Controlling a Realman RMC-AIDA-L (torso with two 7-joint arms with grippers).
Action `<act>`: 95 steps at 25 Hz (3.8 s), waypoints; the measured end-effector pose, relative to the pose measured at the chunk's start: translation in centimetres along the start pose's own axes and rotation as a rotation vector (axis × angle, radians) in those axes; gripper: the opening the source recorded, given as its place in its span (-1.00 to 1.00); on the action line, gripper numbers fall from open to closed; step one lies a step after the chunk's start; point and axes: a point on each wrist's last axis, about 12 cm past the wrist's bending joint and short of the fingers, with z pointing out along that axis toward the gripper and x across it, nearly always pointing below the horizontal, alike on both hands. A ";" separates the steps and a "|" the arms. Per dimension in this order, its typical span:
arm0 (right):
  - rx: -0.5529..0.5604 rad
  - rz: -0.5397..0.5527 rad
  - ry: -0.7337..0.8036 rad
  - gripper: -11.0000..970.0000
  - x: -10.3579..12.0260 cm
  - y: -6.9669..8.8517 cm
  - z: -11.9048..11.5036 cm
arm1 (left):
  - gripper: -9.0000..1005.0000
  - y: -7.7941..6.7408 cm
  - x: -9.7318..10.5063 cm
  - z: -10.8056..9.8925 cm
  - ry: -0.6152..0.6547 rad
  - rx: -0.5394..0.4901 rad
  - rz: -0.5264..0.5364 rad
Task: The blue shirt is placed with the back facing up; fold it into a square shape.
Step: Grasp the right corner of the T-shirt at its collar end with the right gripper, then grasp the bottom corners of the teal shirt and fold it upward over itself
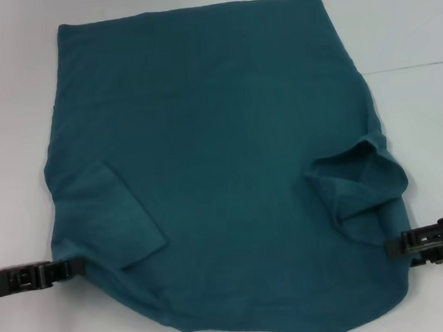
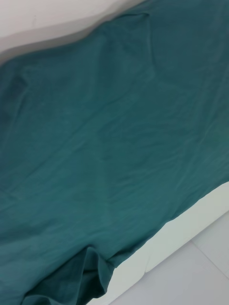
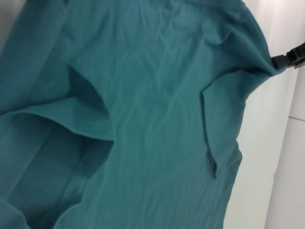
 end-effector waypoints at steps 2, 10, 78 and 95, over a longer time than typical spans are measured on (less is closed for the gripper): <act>0.008 0.001 -0.007 0.72 -0.1 -0.1 0.0 | -0.96 0.0 0.0 0.0 0.000 0.000 0.001; 0.050 0.017 -0.039 0.35 -0.2 -0.8 -0.3 | -0.96 0.0 -0.1 0.0 0.000 0.001 0.002; -0.069 -0.044 -0.243 -0.89 8.8 -4.5 -5.2 | -0.96 -0.2 9.3 -3.2 0.000 0.119 -0.208; -0.019 -0.020 -0.286 -0.89 10.8 -5.6 -8.3 | -0.96 -1.6 11.7 -3.2 0.009 0.225 -0.206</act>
